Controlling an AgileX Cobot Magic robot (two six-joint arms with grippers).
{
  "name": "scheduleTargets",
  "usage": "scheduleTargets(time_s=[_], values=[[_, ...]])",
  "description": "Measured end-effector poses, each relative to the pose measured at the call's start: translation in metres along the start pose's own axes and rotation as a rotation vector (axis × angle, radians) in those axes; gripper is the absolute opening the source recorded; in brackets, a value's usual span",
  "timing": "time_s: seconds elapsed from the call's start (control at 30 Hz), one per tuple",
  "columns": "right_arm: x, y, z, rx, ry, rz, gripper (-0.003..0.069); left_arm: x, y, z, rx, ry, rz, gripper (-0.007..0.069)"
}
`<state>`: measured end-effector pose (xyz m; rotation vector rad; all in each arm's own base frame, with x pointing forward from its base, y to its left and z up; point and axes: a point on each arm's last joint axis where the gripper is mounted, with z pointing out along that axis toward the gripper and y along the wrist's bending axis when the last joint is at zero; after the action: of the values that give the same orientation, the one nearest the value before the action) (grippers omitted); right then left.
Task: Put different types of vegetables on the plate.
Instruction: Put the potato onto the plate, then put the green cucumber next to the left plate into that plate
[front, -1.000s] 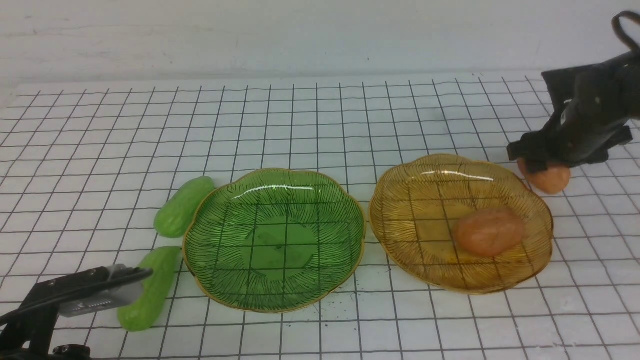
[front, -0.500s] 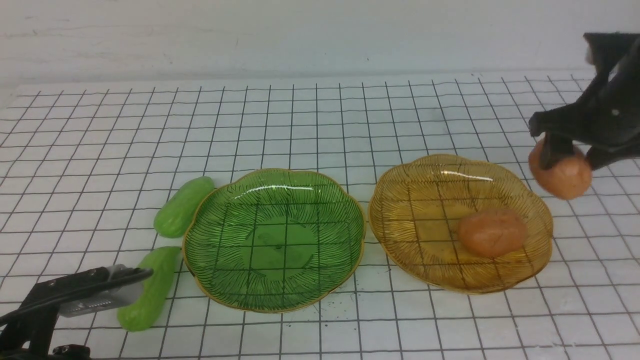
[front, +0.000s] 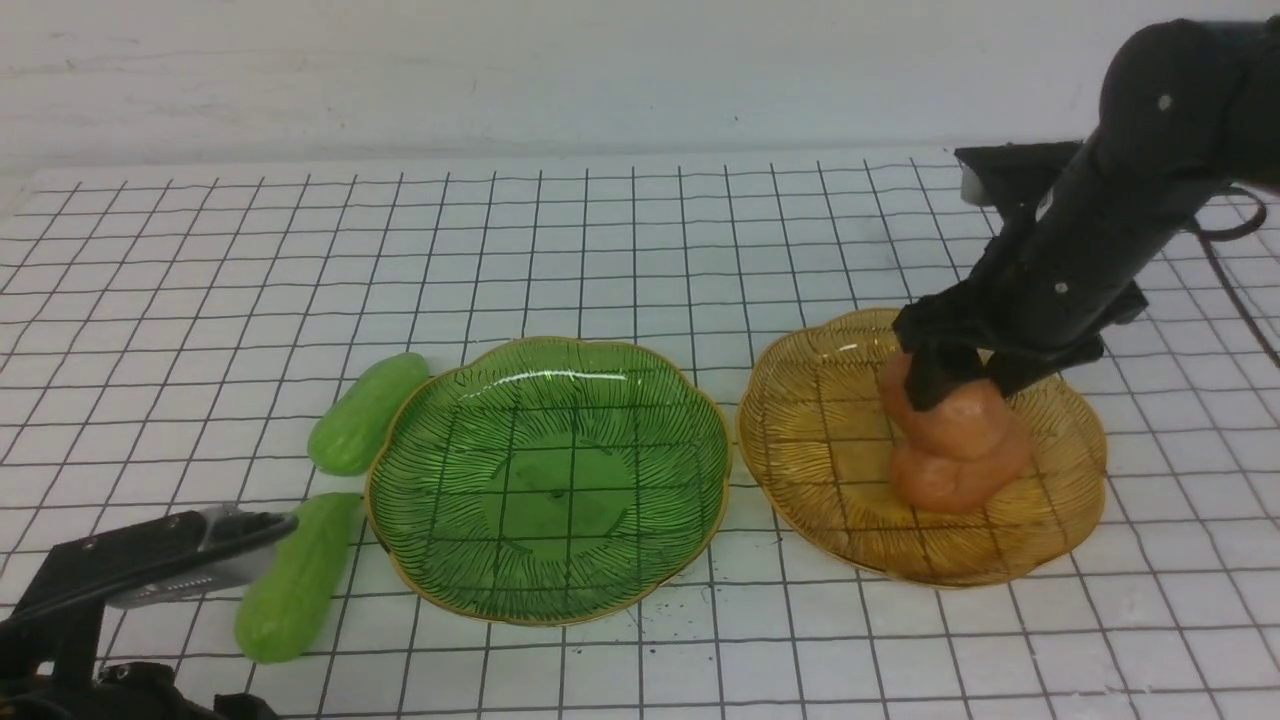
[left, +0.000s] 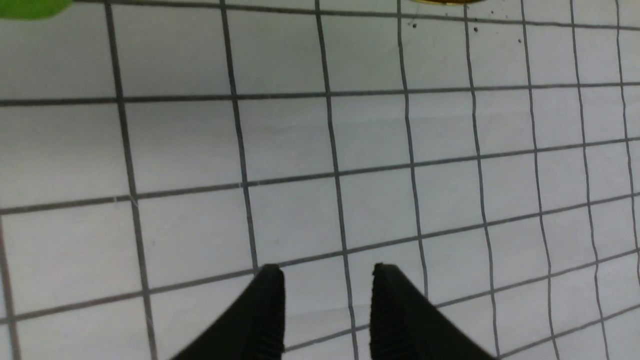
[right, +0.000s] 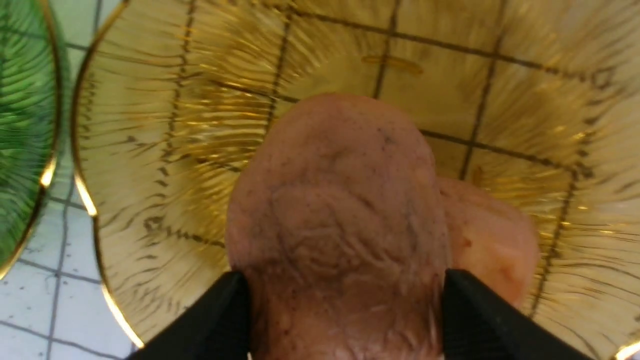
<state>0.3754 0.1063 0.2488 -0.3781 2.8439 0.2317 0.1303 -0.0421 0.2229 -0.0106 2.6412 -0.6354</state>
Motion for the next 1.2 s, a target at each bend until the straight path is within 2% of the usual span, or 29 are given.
scheduleTargets(time_s=[0.07, 0.13, 0.2, 0.3, 0.53, 0.77, 0.93, 1.2], values=[[0.002, 0.004, 0.002, -0.017, 0.027, 0.002, 0.0519, -0.002, 0.001, 0.0, -0.007, -0.023, 0.0, 0.0267], [0.01, 0.005, 0.009, -0.026, 0.115, 0.003, 0.0631, -0.006, 0.002, 0.0, -0.022, -0.071, 0.0, 0.0296], [0.011, 0.004, 0.01, -0.022, 0.135, 0.0, 0.0669, -0.01, 0.002, -0.001, -0.03, -0.101, 0.003, 0.0304], [0.012, 0.004, 0.01, -0.018, 0.139, 0.015, 0.0687, -0.018, 0.0, -0.006, -0.037, -0.137, 0.016, 0.0308], [0.013, 0.007, -0.017, -0.007, 0.071, 0.026, 0.0691, -0.044, -0.007, -0.029, -0.096, -0.228, 0.05, 0.0308], [0.025, 0.018, -0.087, -0.043, -0.098, 0.028, 0.0683, -0.051, -0.001, -0.036, -0.206, -0.239, 0.039, 0.0364], [0.044, 0.029, -0.139, -0.097, -0.225, 0.032, 0.0652, -0.057, 0.008, -0.02, -0.238, -0.171, 0.014, 0.0413], [0.066, 0.035, -0.181, -0.11, -0.331, -0.002, 0.0574, -0.085, 0.024, 0.023, -0.264, 0.011, 0.015, 0.0417]])
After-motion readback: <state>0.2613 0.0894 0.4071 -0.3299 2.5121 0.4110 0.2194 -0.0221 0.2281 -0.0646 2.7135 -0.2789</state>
